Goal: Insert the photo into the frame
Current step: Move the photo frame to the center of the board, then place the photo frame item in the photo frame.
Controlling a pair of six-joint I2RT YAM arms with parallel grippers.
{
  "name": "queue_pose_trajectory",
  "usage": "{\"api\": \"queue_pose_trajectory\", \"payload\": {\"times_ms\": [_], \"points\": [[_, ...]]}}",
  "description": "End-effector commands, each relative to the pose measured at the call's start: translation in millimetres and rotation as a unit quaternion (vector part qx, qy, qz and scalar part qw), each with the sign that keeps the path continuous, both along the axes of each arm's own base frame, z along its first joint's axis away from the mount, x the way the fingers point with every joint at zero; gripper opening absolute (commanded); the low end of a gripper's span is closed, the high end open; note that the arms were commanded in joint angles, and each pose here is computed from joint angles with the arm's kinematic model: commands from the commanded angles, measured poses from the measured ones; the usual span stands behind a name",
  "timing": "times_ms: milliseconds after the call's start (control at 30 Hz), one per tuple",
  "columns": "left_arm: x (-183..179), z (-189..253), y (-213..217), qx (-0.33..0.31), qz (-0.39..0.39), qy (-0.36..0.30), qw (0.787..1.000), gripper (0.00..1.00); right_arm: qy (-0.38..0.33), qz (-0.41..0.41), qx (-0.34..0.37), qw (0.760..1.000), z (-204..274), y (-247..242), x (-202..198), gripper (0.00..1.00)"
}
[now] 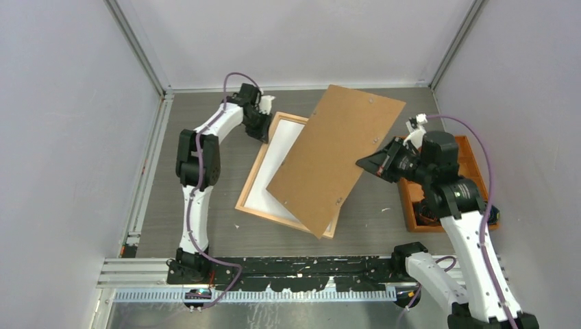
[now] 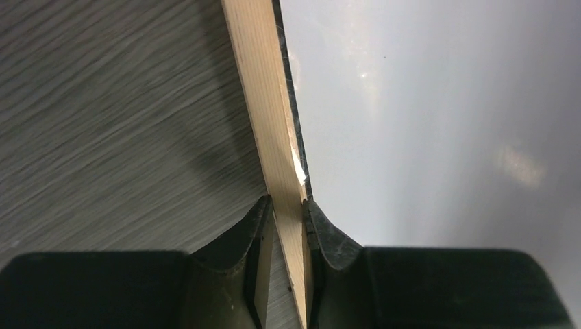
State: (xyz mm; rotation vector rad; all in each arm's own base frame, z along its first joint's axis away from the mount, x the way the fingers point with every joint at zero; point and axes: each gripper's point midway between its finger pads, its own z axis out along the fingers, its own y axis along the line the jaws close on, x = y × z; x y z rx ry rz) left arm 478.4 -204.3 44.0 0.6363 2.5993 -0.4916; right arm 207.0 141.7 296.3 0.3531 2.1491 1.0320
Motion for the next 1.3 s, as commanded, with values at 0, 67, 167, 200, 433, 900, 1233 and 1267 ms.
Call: {"api": "queue_pose_trajectory", "payload": {"times_ms": [0,67,167,200,433,900,1233,1267], "points": [[0,19,56,0.030,0.062,-0.010,0.998,0.17,-0.089,0.087,0.087,0.988,50,36,26,0.01],[-6,24,67,0.022,0.074,-0.007,0.997,0.17,-0.081,0.112,0.114,0.984,50,46,37,0.01],[-13,33,77,-0.001,0.089,0.000,0.996,0.18,-0.071,0.144,0.144,0.977,47,58,53,0.01],[-15,38,80,-0.011,0.092,-0.001,0.996,0.21,-0.065,0.152,0.146,0.975,42,62,59,0.01],[-19,91,112,-0.066,0.105,-0.030,0.992,0.57,-0.019,0.227,0.140,0.964,0,78,91,0.01],[-43,73,193,0.015,0.055,-0.052,0.997,0.64,-0.017,0.292,0.154,0.944,-31,93,129,0.01],[-57,36,193,0.034,-0.025,-0.047,0.998,0.62,0.033,0.302,0.168,0.938,-76,99,151,0.01],[-57,34,193,0.037,-0.030,-0.046,0.998,0.62,0.038,0.302,0.168,0.938,-81,99,151,0.01]]}}
